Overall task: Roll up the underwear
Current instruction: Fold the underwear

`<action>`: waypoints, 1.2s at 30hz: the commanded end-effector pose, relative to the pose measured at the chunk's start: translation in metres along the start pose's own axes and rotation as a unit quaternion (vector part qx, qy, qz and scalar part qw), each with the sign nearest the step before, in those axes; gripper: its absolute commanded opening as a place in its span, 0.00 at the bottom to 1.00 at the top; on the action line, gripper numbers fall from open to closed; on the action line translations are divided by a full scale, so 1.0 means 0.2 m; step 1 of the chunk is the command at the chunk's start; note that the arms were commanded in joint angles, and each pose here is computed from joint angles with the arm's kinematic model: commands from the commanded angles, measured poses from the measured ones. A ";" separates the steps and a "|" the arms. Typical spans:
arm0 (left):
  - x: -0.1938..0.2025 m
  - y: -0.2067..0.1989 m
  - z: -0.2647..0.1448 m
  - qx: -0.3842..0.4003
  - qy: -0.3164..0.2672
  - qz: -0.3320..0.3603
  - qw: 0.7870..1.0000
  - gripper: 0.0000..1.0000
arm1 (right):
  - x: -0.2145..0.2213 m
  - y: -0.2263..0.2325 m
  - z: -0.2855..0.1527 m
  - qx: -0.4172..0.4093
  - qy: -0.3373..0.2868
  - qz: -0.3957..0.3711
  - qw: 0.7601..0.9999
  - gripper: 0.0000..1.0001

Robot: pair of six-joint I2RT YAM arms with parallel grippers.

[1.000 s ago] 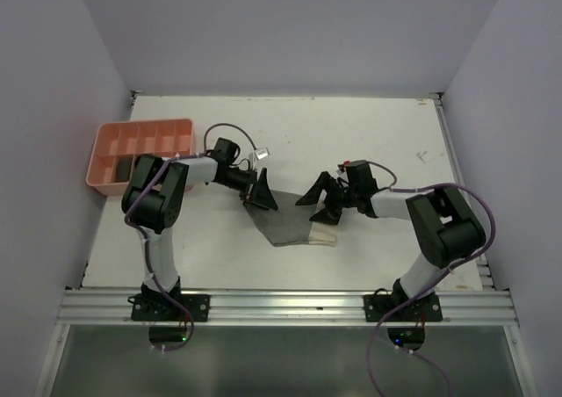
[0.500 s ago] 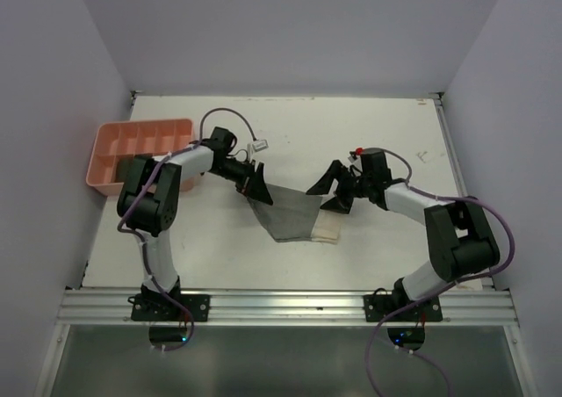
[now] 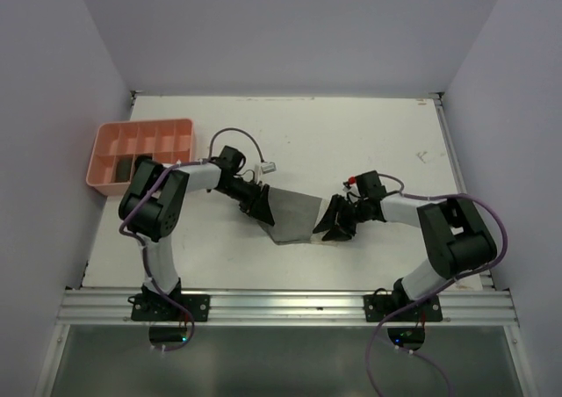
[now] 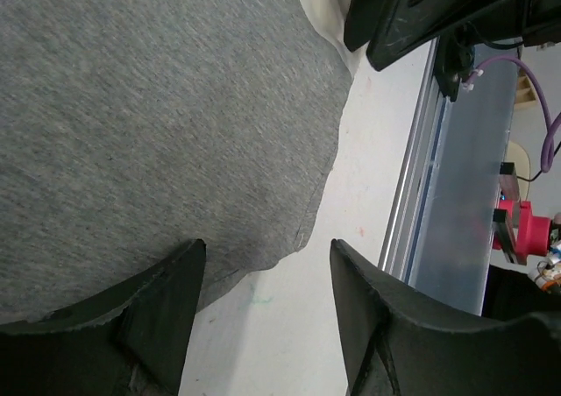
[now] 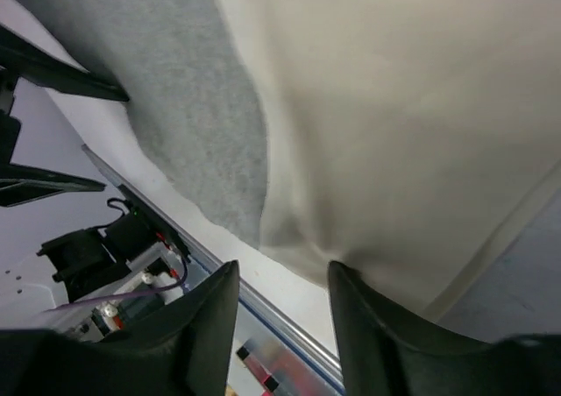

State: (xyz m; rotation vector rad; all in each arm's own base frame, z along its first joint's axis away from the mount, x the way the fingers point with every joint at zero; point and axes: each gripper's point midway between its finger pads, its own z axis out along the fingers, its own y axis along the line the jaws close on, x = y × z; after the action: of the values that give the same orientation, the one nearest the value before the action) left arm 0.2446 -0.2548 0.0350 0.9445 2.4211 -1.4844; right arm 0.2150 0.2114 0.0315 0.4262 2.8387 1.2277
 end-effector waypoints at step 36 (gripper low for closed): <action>0.06 -0.21 0.18 -0.147 0.087 0.642 0.747 0.40 | -0.07 0.15 0.21 0.055 0.065 -0.165 0.983 0.29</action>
State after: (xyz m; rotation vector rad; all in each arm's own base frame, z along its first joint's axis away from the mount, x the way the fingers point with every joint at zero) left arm 0.1898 -0.2796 0.0376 2.0494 1.3585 -0.5639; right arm 0.2440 0.2578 0.0370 -0.0870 2.9169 1.0859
